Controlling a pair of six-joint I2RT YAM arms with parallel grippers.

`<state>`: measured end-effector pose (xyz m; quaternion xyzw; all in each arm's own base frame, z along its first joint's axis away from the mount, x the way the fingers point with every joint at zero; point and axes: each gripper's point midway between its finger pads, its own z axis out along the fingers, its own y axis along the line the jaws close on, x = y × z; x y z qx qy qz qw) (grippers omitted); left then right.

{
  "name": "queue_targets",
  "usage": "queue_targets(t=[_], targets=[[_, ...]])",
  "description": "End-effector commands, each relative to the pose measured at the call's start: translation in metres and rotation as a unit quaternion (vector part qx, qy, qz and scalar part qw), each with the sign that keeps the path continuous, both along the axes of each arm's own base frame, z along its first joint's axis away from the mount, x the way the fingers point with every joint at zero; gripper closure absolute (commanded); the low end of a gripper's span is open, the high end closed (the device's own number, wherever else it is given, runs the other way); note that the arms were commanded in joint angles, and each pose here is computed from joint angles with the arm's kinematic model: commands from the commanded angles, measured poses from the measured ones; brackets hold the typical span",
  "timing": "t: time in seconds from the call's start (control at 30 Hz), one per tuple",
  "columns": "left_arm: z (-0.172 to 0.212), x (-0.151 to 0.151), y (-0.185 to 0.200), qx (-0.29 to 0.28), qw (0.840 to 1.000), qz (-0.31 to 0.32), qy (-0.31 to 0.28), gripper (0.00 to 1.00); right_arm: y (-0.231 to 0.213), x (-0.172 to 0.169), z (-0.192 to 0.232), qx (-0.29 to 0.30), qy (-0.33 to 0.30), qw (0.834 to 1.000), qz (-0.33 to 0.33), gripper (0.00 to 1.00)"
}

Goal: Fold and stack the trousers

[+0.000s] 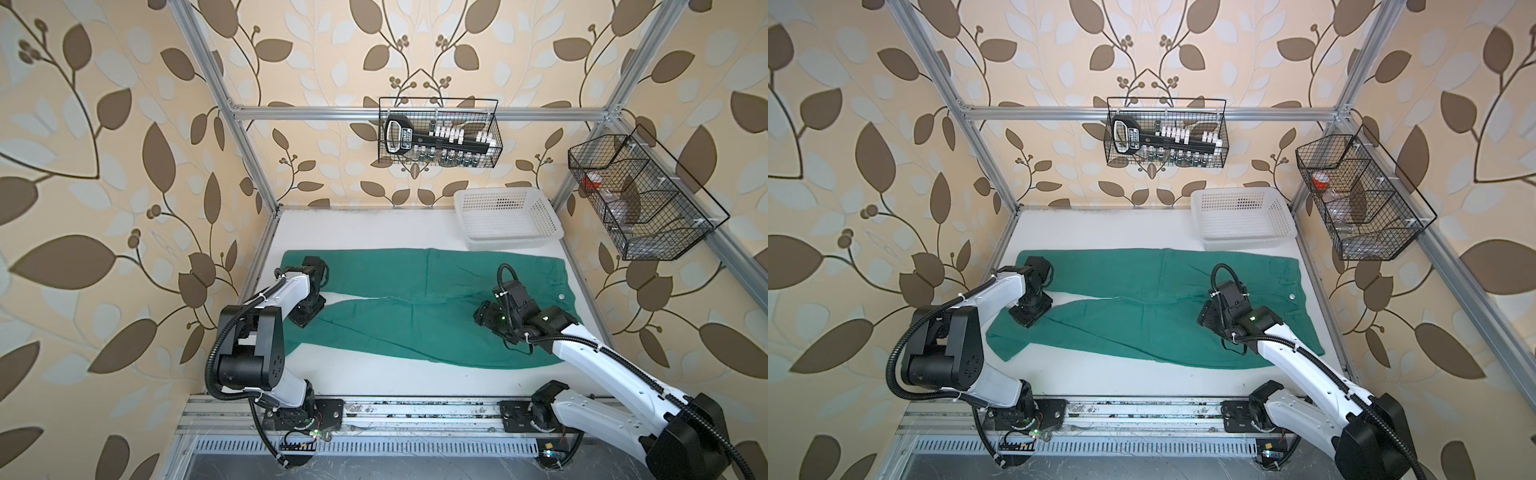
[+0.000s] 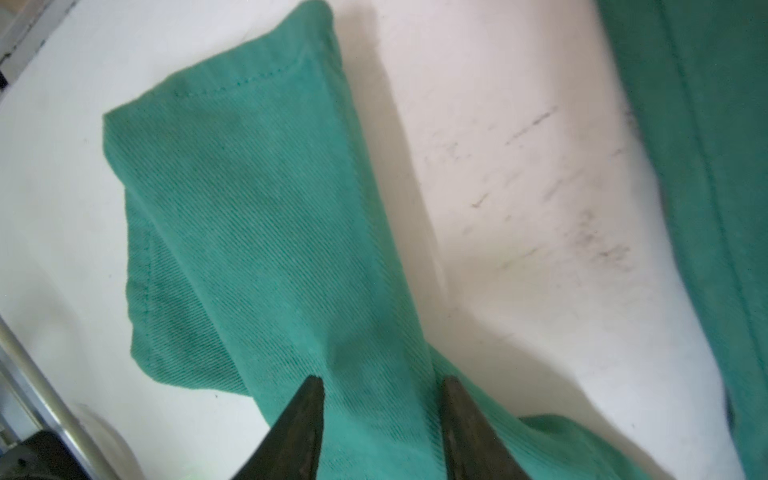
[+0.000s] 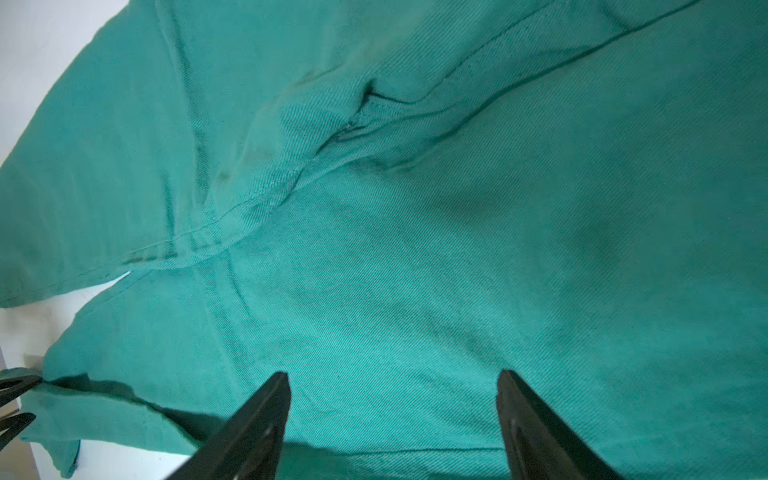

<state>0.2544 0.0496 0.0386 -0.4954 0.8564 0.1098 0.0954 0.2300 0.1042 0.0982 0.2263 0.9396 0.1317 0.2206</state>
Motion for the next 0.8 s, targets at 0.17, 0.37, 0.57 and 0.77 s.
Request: queue_targets(t=[0.17, 0.37, 0.57, 0.77], targets=[[0.001, -0.002, 0.010, 0.017, 1.000, 0.005, -0.003, 0.67, 0.003, -0.002, -0.003, 0.006, 0.004, 1.000, 0.013, 0.21], [0.003, 0.000, 0.010, 0.015, 1.000, 0.001, -0.008, 0.92, 0.005, -0.002, -0.004, 0.008, 0.003, 1.000, 0.015, 0.21], [0.026, 0.011, 0.011, 0.018, 0.999, -0.023, -0.033, 1.00, 0.005, -0.002, -0.005, 0.008, 0.002, 1.000, 0.015, 0.21], [0.083, 0.041, -0.003, 0.004, 0.993, -0.079, -0.091, 1.00, 0.002, 0.001, -0.007, 0.009, -0.002, 1.000, 0.009, 0.21]])
